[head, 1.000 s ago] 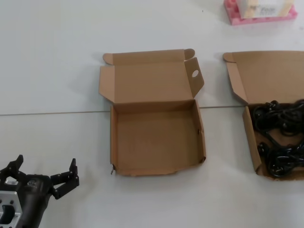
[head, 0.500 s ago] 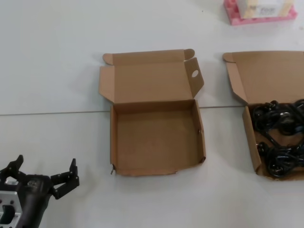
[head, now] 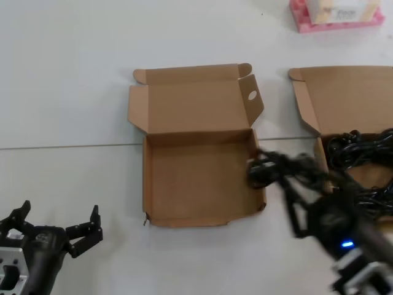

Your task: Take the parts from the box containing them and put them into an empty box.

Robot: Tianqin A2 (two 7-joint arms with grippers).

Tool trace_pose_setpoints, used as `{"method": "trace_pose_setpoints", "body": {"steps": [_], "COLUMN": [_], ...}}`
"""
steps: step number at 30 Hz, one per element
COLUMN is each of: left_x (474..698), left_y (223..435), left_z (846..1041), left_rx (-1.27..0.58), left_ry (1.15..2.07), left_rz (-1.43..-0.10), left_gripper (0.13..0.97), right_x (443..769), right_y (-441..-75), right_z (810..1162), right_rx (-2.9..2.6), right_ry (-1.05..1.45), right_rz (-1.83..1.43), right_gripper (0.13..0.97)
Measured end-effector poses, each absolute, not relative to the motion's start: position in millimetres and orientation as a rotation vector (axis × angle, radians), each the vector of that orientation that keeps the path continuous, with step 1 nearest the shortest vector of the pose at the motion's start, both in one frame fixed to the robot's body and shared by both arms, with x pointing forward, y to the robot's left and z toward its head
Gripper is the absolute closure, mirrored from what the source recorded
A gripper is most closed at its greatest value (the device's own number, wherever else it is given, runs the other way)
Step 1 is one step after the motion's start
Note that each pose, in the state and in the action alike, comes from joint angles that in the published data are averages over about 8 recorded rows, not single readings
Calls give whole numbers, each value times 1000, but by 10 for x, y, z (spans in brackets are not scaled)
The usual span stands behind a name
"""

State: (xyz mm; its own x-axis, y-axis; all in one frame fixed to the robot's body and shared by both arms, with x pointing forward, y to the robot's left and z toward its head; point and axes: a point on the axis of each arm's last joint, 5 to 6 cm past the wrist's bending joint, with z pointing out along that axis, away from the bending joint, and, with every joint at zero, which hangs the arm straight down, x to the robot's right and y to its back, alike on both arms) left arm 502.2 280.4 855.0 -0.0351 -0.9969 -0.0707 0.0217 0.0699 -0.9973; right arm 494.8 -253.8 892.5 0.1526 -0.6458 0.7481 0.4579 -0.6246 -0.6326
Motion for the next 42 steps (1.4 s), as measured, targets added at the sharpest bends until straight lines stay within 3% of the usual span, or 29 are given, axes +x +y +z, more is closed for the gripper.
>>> {"method": "trace_pose_setpoints", "body": {"steps": [10, 18, 38, 42], "left_x": [5022, 5022, 5022, 5022], "left_y": [2804, 2804, 2804, 2804], "left_z": [8550, 8550, 8550, 8550], "left_rx": [-1125, -1125, -1125, -1125], "left_ry": [1253, 1253, 1253, 1253], "left_rz": [-1193, -1193, -1193, -1193], "left_gripper": [132, 132, 132, 132], "right_x": [5220, 5478, 5590, 5590], "right_y": [-1804, -1452, -1357, -1357], "right_z": [8651, 8427, 8350, 8350], "right_rx": [-1547, -1536, -1530, -1530], "right_ry": [-26, -124, -157, -157], "right_rz": [-1581, -1608, -1634, -1634], "right_gripper": [881, 881, 851, 803]}}
